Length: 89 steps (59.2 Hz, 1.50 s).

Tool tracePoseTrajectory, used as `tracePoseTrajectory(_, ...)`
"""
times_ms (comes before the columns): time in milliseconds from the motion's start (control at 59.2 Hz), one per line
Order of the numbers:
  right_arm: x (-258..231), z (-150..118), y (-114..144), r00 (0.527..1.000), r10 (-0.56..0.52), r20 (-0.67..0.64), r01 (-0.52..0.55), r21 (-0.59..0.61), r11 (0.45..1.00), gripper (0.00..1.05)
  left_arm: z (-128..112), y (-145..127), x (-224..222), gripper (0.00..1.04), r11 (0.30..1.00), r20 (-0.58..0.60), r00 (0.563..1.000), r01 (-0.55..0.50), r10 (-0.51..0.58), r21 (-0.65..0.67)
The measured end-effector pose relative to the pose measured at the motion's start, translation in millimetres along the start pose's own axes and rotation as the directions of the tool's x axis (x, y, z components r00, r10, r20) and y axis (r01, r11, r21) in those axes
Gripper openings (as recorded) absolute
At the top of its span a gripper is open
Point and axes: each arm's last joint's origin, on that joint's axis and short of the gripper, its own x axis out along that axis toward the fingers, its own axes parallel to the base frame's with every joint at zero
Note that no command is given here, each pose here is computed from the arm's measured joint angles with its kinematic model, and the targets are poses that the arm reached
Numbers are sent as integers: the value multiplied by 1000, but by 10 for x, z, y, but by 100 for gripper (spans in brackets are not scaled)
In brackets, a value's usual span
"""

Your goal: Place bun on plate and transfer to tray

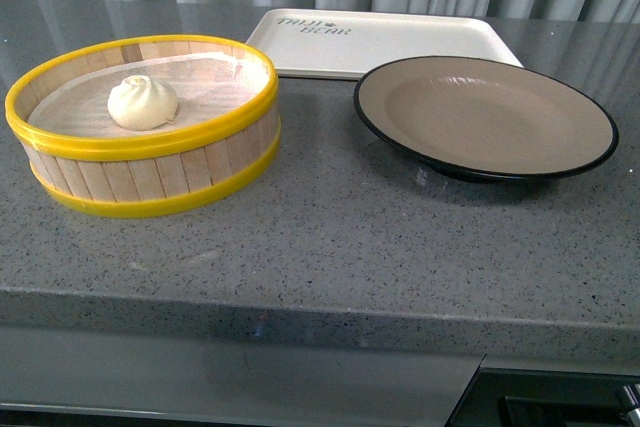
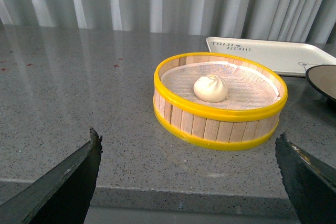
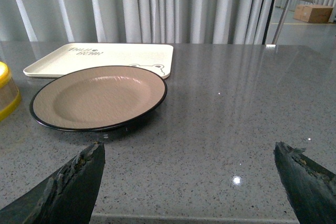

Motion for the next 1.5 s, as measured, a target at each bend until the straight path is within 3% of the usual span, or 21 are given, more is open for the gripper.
tracePoseTrajectory(1047, 0, 0, 0, 1000, 0, 0, 0, 0, 1000, 96, 0, 0, 0, 98, 1000, 0, 1000, 0, 0, 0)
tracePoseTrajectory(1064, 0, 0, 0, 1000, 0, 0, 0, 0, 1000, 96, 0, 1, 1, 98, 1000, -7, 1000, -7, 7, -9)
tracePoseTrajectory(1098, 0, 0, 0, 1000, 0, 0, 0, 0, 1000, 96, -21, -11, 17, 98, 996, -141, 989, -49, 38, -76)
tracePoseTrajectory(1149, 0, 0, 0, 1000, 0, 0, 0, 0, 1000, 96, 46, -60, 128, 98, 975, -262, 964, -100, 46, -198)
tracePoseTrajectory(1233, 0, 0, 0, 1000, 0, 0, 0, 0, 1000, 96, 329, -190, 432, 98, 957, -240, 970, -38, -33, -286)
tracePoseTrajectory(1385, 0, 1, 0, 1000, 0, 1, 0, 0, 1000, 96, 710, -429, 919, 98, 961, -147, 982, 76, -118, -265)
tracePoseTrajectory(1504, 0, 1, 0, 1000, 0, 1, 0, 0, 1000, 96, 764, -561, 1302, 98, 968, -192, 972, 84, -132, -236)
